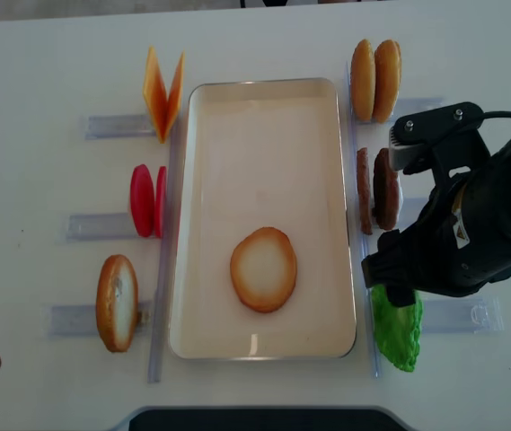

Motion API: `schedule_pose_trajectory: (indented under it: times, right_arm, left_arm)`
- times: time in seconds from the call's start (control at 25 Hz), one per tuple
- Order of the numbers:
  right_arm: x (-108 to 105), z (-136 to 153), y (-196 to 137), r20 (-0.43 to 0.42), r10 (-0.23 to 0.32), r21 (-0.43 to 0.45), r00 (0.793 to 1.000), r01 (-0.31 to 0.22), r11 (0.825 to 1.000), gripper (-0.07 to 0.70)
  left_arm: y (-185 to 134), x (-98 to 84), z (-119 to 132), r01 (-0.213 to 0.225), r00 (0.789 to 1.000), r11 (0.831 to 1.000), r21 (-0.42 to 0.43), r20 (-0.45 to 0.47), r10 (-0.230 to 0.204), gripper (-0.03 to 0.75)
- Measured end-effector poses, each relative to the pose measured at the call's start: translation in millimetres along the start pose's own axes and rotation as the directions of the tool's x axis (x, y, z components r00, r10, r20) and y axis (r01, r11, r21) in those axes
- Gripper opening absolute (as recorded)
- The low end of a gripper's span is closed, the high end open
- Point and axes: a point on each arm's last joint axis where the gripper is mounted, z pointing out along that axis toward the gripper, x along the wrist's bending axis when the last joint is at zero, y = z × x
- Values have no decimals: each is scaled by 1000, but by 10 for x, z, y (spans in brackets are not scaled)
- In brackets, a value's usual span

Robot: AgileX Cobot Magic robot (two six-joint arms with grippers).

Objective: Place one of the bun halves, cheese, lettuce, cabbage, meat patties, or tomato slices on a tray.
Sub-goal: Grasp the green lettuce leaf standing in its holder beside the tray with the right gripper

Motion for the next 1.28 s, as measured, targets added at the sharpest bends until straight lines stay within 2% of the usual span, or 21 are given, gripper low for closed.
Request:
schedule_pose_trajectory:
  times: [0.16, 0.48, 1.08, 1.28]
  right_arm:
    - [32, 49, 28, -7, -13, 9, 1000, 13, 1000, 573]
    - [51, 45, 48, -26, -31, -11, 999, 31, 999, 505]
    - [82, 105, 42, -33, -67, 34, 997, 68, 997, 503]
    - [100, 112, 56, -47, -65, 25, 997, 66, 997, 489]
  left_arm:
    - [0, 0, 0, 0, 1000, 1000, 0, 0, 0, 471]
    - [0, 0, 0, 0, 1000, 1000, 0, 0, 0, 471]
    - [0, 0, 0, 0, 1000, 1000, 0, 0, 0, 471]
    - [0, 0, 0, 0, 1000, 1000, 0, 0, 0, 471]
